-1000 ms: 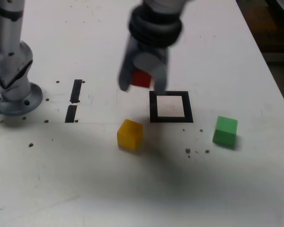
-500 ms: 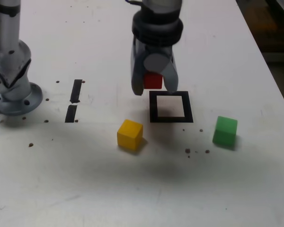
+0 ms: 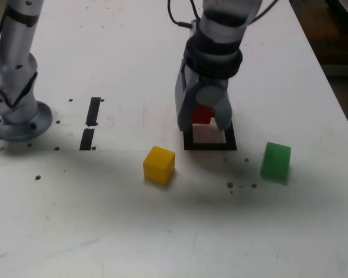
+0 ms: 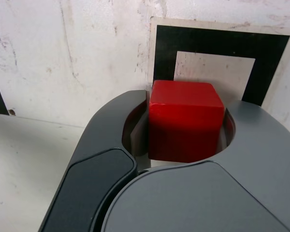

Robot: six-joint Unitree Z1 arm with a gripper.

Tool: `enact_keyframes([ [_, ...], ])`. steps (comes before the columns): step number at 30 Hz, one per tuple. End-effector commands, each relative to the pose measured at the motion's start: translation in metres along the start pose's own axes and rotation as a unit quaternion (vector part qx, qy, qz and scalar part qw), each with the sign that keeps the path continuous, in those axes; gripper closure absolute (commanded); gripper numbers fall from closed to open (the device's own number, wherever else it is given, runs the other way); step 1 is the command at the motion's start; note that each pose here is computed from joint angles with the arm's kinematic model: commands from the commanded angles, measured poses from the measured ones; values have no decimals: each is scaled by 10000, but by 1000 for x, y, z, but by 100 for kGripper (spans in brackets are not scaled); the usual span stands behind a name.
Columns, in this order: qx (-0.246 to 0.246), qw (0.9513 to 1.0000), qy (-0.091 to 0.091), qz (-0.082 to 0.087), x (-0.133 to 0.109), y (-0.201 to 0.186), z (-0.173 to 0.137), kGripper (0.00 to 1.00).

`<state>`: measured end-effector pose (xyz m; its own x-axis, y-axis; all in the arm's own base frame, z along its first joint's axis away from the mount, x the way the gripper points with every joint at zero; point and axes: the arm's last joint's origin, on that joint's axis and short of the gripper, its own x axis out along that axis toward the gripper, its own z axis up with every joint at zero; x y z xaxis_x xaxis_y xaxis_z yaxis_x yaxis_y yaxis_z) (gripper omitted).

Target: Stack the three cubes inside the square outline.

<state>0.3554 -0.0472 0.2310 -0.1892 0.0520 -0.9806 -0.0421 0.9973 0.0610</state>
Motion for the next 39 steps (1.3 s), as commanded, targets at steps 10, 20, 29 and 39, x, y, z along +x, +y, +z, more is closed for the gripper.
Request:
enact_keyframes([
  [10, 40, 9998, 134, -106, 20, -1, 11, 67],
  [20, 116, 9999, -23, -41, 23, -1, 14, 61],
  [29, 298, 9995, 42, -106, 25, 2, 12, 11],
  [39, 265, 9988, -409, -55, -25, 8, -28, 0],
])
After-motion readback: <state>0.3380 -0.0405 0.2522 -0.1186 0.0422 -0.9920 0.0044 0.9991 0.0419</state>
